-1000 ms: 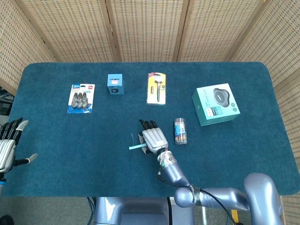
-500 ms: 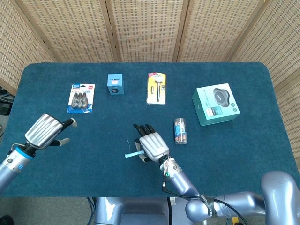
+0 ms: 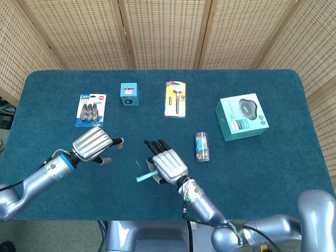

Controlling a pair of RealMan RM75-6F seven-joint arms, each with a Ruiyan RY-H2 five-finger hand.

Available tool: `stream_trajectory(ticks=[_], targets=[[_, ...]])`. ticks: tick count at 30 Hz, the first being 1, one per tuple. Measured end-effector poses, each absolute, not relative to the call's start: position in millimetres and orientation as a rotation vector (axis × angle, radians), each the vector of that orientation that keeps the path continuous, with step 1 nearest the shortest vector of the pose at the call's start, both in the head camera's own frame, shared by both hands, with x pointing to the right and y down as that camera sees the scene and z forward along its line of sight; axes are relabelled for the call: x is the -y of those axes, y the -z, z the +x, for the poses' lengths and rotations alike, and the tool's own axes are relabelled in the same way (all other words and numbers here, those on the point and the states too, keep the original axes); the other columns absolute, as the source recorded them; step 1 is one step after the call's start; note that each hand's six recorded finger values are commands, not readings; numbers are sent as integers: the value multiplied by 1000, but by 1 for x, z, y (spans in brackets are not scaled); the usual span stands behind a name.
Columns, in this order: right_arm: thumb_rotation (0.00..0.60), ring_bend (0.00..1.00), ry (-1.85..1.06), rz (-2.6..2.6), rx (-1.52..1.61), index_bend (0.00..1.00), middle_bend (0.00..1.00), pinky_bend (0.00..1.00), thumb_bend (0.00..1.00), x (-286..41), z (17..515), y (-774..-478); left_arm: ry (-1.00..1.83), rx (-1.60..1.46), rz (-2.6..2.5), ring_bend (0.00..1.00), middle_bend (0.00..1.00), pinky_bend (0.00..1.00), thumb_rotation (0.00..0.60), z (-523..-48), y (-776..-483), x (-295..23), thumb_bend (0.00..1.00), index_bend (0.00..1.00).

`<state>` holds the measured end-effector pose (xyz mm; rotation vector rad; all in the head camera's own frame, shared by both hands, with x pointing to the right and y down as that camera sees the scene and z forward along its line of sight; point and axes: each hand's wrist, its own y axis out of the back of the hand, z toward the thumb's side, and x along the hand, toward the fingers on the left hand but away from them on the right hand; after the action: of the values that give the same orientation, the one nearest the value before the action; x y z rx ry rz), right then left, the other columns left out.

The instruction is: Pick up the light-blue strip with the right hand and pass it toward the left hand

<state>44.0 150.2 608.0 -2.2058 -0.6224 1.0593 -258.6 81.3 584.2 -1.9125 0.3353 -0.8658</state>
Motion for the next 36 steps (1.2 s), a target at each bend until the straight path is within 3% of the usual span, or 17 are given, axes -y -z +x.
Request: stream_trajectory(ticks=[12,36], targets=[[600,0,-954,-2152,653,630,0,0,517,-138,37,-616,849,-288,-1892,975,983,1000,600,-247,-596,-88,98,466],[600,0,-783,-2234,629,630,0,0,517,-156,10,-628,834,-397,-2089,974,980,1000,600,-247,-614,-82,125,465]])
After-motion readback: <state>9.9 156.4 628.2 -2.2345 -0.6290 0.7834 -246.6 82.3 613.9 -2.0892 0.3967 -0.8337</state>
